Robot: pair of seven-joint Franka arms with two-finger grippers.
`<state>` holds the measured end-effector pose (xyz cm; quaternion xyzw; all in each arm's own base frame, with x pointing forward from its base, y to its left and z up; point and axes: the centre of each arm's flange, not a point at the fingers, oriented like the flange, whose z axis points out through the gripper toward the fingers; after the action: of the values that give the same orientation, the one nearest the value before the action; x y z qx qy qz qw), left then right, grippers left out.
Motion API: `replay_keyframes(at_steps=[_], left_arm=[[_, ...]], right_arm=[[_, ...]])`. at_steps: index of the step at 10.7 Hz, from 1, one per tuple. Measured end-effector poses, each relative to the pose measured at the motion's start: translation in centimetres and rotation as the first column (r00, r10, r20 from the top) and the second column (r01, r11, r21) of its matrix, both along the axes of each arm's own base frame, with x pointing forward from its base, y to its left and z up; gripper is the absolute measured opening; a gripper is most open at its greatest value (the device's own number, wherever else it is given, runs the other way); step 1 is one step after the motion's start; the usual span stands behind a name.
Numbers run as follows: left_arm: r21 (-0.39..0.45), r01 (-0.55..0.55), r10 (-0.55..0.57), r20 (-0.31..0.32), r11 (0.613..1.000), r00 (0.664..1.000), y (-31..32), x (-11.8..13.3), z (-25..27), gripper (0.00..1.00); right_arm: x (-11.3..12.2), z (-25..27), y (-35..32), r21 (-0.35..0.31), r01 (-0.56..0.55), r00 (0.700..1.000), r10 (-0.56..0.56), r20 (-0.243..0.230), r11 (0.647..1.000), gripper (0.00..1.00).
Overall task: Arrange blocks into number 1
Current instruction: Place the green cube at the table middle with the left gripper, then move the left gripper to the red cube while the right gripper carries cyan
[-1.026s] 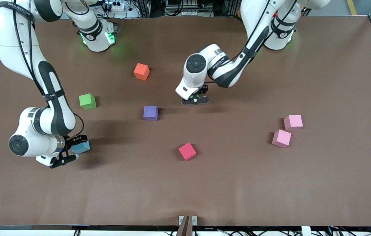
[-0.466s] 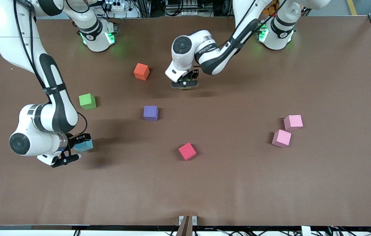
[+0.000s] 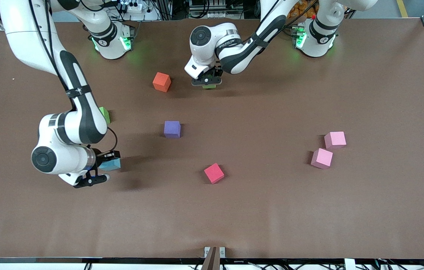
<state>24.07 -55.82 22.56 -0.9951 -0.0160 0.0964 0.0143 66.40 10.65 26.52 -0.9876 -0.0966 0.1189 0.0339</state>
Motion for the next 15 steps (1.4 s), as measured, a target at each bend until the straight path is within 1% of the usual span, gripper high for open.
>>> replay_keyframes(at_steps=[2,5,8,10,13,14,15], left_arm=[[0.006,-0.008,0.008,-0.010,1.000,1.000,-0.2,-1.4,-0.1,0.60],[-0.017,-0.020,0.019,-0.008,1.000,1.000,-1.4,-3.7,-0.2,0.60],[-0.018,-0.016,0.016,-0.004,1.000,1.000,-2.1,-6.1,-1.2,0.60],[-0.004,-0.025,0.025,0.036,1.000,0.999,-1.7,-6.9,-2.5,0.60],[-0.004,-0.033,0.033,0.045,0.999,0.998,-1.7,-7.0,-2.5,0.60],[-0.005,-0.037,0.037,0.045,0.999,0.998,-1.7,-7.0,-2.5,0.64],[-0.005,-0.049,0.049,0.045,0.999,0.998,-1.7,-6.9,-2.7,0.77]], right_arm=[[-0.1,0.3,0.7,-0.006,0.018,1.000,-0.018,0.001,1.000,0.64],[-0.4,0.4,2.1,-0.012,0.049,0.999,-0.049,-0.001,0.999,0.64],[-0.6,0.4,3.3,-0.017,0.052,0.999,-0.052,-0.002,0.998,0.64],[-0.6,0.5,3.2,-0.017,0.055,0.998,-0.055,-0.001,0.998,0.64],[-0.6,0.5,3.4,-0.016,0.055,0.999,-0.055,-0.001,0.998,0.64],[-0.6,0.5,3.4,-0.016,0.054,0.999,-0.054,-0.001,0.998,0.64],[-0.6,0.6,3.5,-0.016,0.053,0.999,-0.053,0.000,0.998,0.64]])
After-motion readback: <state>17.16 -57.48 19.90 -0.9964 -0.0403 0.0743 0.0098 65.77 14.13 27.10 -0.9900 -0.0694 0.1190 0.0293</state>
